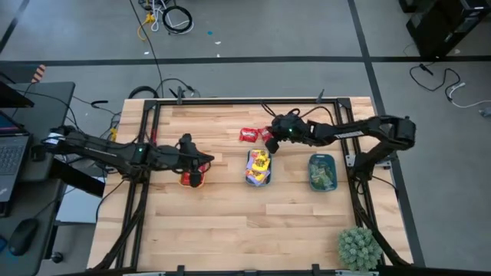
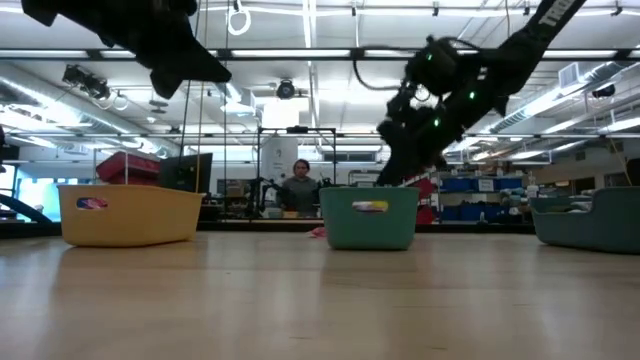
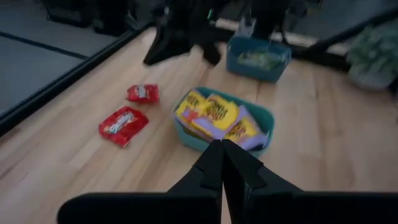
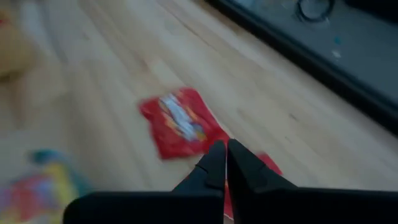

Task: Sort candy
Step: Put the red candy pack into the yellow bin

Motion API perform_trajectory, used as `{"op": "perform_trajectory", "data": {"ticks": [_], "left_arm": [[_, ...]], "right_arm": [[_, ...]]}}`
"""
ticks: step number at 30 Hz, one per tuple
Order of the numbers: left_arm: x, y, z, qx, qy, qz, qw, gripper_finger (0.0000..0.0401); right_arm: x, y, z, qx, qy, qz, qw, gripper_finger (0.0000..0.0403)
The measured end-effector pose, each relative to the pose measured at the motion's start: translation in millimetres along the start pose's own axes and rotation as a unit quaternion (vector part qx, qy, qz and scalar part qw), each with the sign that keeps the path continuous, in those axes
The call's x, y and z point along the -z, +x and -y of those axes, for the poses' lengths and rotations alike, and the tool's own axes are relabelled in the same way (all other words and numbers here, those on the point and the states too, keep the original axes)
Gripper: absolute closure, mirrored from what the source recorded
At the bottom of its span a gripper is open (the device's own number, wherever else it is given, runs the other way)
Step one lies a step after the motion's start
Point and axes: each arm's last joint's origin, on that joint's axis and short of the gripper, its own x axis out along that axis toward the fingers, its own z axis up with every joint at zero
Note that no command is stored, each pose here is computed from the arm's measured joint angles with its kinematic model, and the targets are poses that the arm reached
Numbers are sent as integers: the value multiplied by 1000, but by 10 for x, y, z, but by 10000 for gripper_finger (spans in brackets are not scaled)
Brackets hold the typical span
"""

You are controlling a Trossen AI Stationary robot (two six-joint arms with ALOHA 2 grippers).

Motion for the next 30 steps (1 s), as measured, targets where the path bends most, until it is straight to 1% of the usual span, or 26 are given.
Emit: {"op": "perform_trajectory", "data": {"ticks": [3,6,12,16,19,22,26,30], "left_arm": [[55,102,26,-7,18,-17,1000,386],[72,215,70,-5,23,-13,1000,383],[54,399,156,4,94,26,995,383],[39,472,194,8,108,48,993,382],[38,514,219,21,107,58,992,382],[57,561,255,50,141,56,987,379],[20,645,327,70,175,55,981,363],[-48,766,422,77,220,56,971,332]], "right_arm": [[-69,-144,-144,-25,-14,24,999,401],[-113,-290,-310,-55,-27,46,997,402],[-105,-503,-639,-115,-51,73,989,402],[-76,-595,-824,-149,-63,88,983,402],[-116,-668,-950,-170,-69,98,978,403],[-182,-750,-1074,-189,-80,113,972,403],[-252,-844,-1201,-209,-89,126,966,403],[-261,-894,-1267,-219,-99,131,962,403]]}}
